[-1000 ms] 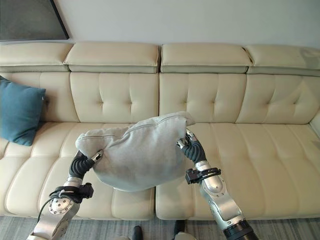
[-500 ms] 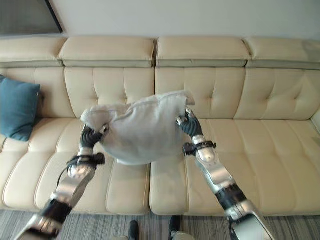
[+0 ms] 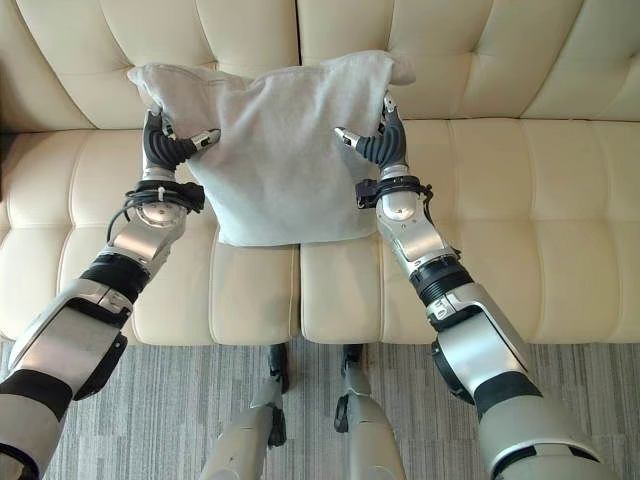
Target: Pick up all the scattered cushions and arrange them neatly on the sofa.
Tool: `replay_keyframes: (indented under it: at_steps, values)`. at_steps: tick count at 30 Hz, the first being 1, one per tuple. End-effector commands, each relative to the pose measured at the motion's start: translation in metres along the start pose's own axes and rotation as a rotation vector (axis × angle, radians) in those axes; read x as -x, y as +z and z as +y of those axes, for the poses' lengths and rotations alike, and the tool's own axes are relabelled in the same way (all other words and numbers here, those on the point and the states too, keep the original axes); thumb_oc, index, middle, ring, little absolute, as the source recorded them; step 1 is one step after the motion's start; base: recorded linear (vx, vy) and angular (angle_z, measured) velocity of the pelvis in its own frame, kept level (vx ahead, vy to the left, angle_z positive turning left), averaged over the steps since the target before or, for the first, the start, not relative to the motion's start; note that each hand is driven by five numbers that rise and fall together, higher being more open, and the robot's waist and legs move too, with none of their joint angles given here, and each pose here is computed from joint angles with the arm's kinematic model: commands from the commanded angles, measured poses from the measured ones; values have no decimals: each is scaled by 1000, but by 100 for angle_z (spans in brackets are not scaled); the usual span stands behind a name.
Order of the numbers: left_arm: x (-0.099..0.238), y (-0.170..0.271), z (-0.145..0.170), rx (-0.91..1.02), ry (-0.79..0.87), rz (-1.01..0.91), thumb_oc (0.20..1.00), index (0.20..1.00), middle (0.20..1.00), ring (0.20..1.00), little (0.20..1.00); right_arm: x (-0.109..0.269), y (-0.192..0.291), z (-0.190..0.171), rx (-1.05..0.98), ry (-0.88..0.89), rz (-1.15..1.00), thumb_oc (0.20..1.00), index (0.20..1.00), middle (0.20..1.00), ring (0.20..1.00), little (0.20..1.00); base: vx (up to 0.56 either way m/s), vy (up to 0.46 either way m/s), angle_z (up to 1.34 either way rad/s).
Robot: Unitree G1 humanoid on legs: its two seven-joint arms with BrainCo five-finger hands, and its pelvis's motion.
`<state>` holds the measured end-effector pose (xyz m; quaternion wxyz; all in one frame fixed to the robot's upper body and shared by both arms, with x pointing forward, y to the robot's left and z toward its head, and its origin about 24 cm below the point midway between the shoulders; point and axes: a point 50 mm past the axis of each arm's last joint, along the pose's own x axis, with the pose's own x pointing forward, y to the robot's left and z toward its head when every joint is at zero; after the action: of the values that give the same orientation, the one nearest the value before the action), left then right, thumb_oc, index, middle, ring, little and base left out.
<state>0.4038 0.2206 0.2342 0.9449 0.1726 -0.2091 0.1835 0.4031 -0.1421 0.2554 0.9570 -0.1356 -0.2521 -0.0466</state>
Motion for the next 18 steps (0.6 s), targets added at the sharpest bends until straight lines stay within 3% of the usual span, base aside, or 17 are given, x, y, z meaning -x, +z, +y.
replay_keyframes:
  at_steps: [1, 8, 12, 18]
  values:
    - [-14, 43, 11, 217, -17, -156, 1000, 1000, 1000, 1000, 1000, -17, 55, 1, -90, -8, -211, 1000, 1000, 1000, 1000, 1000, 10, 12, 5]
    - [4, 5, 48, 262, 7, -94, 1000, 1000, 1000, 1000, 1000, 4, 16, -53, -162, -119, -133, 1000, 1000, 1000, 1000, 1000, 18, 15, 3]
    - [42, -39, 62, 250, 13, -10, 1000, 1000, 1000, 1000, 1000, 43, -27, -86, -190, -182, -50, 1000, 1000, 1000, 1000, 1000, 32, 10, 3]
    - [83, -79, 71, 210, 2, 109, 1000, 1000, 1000, 1000, 1000, 82, -57, -97, -154, -145, 31, 1000, 1000, 1000, 1000, 1000, 18, -2, -5]
